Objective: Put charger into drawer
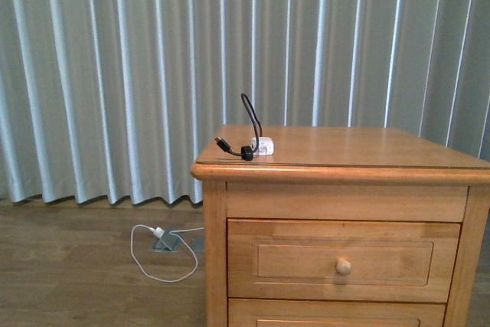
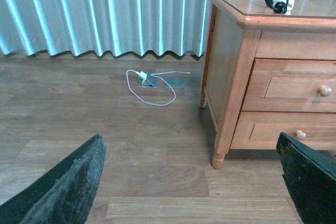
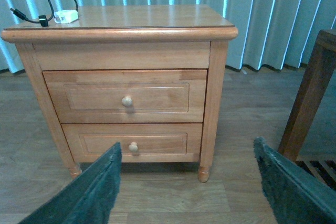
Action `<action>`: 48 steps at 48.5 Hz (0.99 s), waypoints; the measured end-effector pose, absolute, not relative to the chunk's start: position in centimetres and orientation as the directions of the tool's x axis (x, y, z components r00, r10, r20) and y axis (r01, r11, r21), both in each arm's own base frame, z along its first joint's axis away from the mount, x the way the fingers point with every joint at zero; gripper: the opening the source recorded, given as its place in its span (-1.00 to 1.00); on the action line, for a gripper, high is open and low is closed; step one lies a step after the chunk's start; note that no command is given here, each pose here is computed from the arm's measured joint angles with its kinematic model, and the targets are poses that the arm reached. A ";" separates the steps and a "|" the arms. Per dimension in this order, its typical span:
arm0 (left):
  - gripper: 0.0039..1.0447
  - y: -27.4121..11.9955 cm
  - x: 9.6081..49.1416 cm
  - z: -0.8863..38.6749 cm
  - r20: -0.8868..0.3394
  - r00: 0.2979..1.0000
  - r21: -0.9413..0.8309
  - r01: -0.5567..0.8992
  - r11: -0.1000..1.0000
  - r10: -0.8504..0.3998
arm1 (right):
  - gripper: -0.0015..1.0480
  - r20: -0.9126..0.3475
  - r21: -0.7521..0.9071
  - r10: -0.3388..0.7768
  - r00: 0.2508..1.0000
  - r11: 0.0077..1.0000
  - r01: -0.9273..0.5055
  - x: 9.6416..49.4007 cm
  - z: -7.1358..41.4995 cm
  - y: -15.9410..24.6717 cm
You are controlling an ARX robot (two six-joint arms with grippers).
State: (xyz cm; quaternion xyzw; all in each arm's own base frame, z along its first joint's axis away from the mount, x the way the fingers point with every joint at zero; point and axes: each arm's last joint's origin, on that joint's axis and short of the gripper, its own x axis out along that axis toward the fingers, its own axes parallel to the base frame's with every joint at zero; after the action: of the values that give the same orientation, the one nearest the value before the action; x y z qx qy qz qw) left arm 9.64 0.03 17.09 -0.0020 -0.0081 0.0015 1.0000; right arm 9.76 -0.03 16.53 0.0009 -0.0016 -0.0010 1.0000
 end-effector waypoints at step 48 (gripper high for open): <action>0.89 0.0 9.6 17.1 0.016 1.000 -0.004 -0.003 1.000 0.003 | 0.83 0.003 0.002 -0.002 1.000 1.000 0.002 9.8 16.5 0.0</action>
State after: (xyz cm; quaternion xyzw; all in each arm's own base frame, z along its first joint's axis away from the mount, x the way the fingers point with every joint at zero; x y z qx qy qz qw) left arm 9.64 0.03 17.09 -0.0020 -0.0081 0.0015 1.0000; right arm 9.76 -0.03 16.53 0.0010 -0.0016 -0.0010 1.0000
